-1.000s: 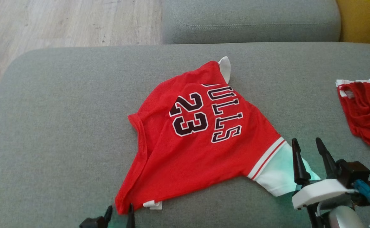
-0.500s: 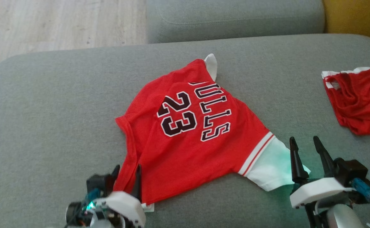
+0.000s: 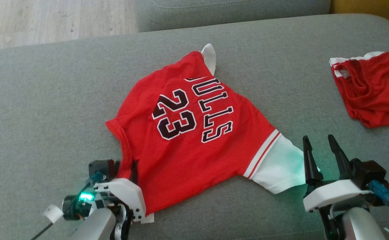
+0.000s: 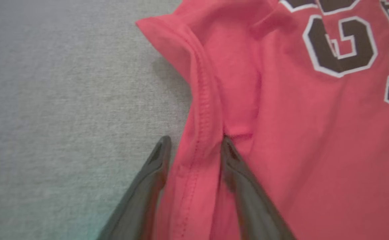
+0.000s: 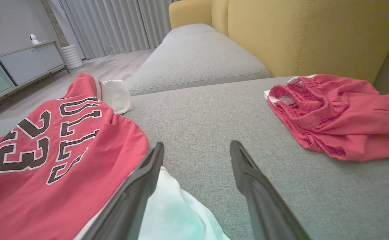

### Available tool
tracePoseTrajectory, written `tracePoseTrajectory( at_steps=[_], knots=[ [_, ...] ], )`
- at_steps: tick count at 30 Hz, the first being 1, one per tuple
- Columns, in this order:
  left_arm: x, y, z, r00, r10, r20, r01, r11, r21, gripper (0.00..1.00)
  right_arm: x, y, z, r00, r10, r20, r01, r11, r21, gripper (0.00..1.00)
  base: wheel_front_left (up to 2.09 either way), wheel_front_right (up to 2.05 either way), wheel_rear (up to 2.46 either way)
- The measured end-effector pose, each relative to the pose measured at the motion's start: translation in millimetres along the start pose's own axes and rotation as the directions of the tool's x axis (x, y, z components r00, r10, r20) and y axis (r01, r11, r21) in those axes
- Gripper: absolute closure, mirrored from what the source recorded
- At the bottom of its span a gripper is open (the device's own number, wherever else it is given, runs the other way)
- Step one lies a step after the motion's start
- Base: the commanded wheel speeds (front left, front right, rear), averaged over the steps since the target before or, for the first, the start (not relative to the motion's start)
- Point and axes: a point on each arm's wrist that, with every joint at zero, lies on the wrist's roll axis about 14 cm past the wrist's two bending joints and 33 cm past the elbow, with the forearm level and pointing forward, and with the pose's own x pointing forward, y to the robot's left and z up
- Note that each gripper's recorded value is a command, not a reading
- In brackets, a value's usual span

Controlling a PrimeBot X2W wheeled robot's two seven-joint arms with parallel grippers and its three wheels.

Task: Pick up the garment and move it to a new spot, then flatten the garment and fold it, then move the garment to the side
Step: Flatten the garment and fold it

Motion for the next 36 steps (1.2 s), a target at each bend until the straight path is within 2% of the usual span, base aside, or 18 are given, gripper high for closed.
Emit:
tracePoseTrajectory(
  at_steps=[1, 7, 12, 22, 25, 27, 28, 29, 36],
  knots=[
    [1, -2, 0, 1.000, -0.011, -0.001, 0.011, 1.000, 0.002, 1.00, 0, 0, -1, 1.000, -0.001, -0.002, 0.001, 1.000, 0.000, 0.00, 0.00, 0.00, 0.00],
    [4, -10, 0, 0.999, -0.049, -0.011, 0.049, 0.999, 0.016, 1.00, 0, -3, -1, 1.000, -0.010, -0.002, 0.010, 1.000, 0.001, 0.00, 0.00, 0.00, 0.00],
    [10, -9, 20, 0.998, -0.059, 0.031, 0.057, 0.997, 0.049, 1.00, 4, -8, 4, 1.000, -0.024, 0.016, 0.024, 1.000, 0.003, 0.00, 0.00, 0.00, 0.00],
    [34, 8, 129, 0.972, -0.083, 0.220, 0.039, 0.979, 0.199, 1.00, 10, -21, 6, 0.998, -0.060, 0.027, 0.060, 0.998, 0.002, 0.00, 0.00, 0.00, 0.00],
    [40, 14, 155, 0.966, -0.093, 0.241, 0.041, 0.976, 0.213, 1.00, 11, -26, 6, 0.997, -0.074, 0.027, 0.074, 0.997, 0.001, 0.00, 0.00, 0.00, 0.00],
    [45, 15, 156, 0.972, -0.106, 0.212, 0.061, 0.976, 0.210, 1.00, 10, -29, 4, 0.996, -0.083, 0.019, 0.083, 0.997, 0.001, 0.00, 0.00, 0.00, 0.00],
    [47, 15, 152, 0.975, -0.108, 0.192, 0.068, 0.977, 0.203, 0.57, 9, -31, 2, 0.996, -0.088, 0.015, 0.088, 0.996, 0.002, 0.00, 0.00, 0.00, 0.00],
    [50, 17, 147, 0.979, -0.112, 0.170, 0.080, 0.980, 0.183, 0.00, 9, -33, 2, 0.995, -0.097, 0.019, 0.097, 0.995, 0.008, 0.00, 0.00, 0.00, 0.00],
    [42, 33, 154, 0.971, -0.078, 0.228, 0.054, 0.992, 0.110, 0.00, 9, -35, 5, 0.994, -0.103, 0.033, 0.102, 0.995, 0.011, 0.00, 0.00, 0.00, 0.00]
  ],
)
